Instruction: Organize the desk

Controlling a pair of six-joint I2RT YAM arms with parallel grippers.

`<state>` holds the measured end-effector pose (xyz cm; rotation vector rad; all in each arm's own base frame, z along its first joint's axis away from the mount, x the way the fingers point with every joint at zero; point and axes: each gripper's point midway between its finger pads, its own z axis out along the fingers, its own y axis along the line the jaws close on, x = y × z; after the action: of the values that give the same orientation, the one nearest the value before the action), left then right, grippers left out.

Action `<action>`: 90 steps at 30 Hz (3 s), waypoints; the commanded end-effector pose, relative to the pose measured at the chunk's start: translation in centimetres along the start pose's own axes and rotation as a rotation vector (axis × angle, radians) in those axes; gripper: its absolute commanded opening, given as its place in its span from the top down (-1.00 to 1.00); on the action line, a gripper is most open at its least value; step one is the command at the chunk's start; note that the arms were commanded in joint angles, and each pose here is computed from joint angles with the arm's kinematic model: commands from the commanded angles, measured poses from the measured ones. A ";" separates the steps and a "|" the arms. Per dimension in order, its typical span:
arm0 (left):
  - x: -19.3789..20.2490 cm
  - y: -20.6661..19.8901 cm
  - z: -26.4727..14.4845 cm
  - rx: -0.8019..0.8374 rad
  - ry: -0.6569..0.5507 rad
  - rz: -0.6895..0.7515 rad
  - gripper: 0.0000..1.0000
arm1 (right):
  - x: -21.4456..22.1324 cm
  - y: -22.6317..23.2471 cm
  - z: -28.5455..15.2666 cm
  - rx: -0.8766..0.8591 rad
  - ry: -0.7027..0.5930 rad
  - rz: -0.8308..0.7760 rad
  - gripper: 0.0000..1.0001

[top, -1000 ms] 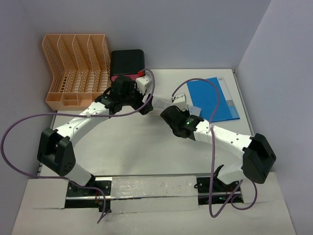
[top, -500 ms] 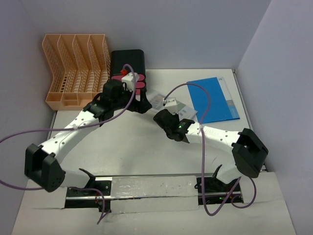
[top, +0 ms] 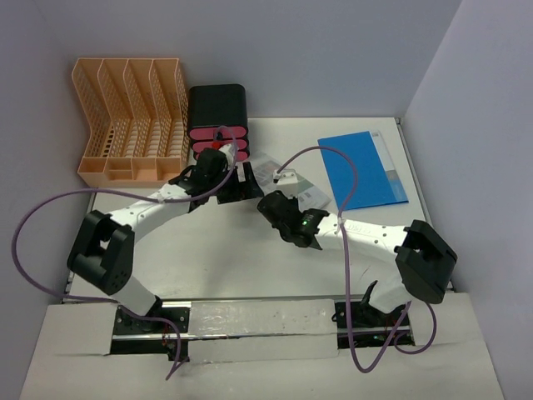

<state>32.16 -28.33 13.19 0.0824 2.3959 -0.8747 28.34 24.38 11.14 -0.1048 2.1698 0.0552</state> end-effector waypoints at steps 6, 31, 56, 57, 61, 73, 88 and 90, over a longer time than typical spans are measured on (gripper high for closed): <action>-3.2 -0.6 2.9 0.064 -0.029 -0.114 -0.99 | -2.3 1.1 -1.3 -0.031 -0.087 0.077 1.00; -1.6 -1.9 5.0 0.242 0.117 -0.039 1.00 | 2.2 5.5 -4.2 -0.258 -0.009 -0.026 0.84; -24.2 -9.1 -32.5 -0.227 -0.886 0.903 1.00 | -4.7 -3.8 -14.6 -0.371 -0.313 0.238 -0.77; -25.2 -8.4 -34.2 -0.278 -0.933 0.912 1.00 | -4.2 -3.5 -14.2 -0.369 -0.303 0.211 -0.77; -28.7 -2.0 -40.0 -0.578 -1.028 0.932 1.00 | -3.2 -3.0 -12.9 -0.335 -0.285 0.149 -0.77; -35.3 11.5 -43.8 -0.751 -1.043 0.897 1.00 | -2.1 -1.9 -10.6 -0.278 -0.259 0.011 -0.80; -37.8 15.6 -41.8 -0.683 -1.217 0.834 1.00 | -2.2 -3.1 -9.5 -0.229 -0.301 -0.039 -0.86; -38.5 17.1 -41.4 -0.695 -1.240 0.793 1.00 | -2.3 -3.1 -9.5 -0.224 -0.301 -0.050 -0.86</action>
<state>47.12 14.46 45.26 0.1890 1.3631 0.2621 21.30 20.92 16.87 -0.2910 1.9081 0.2905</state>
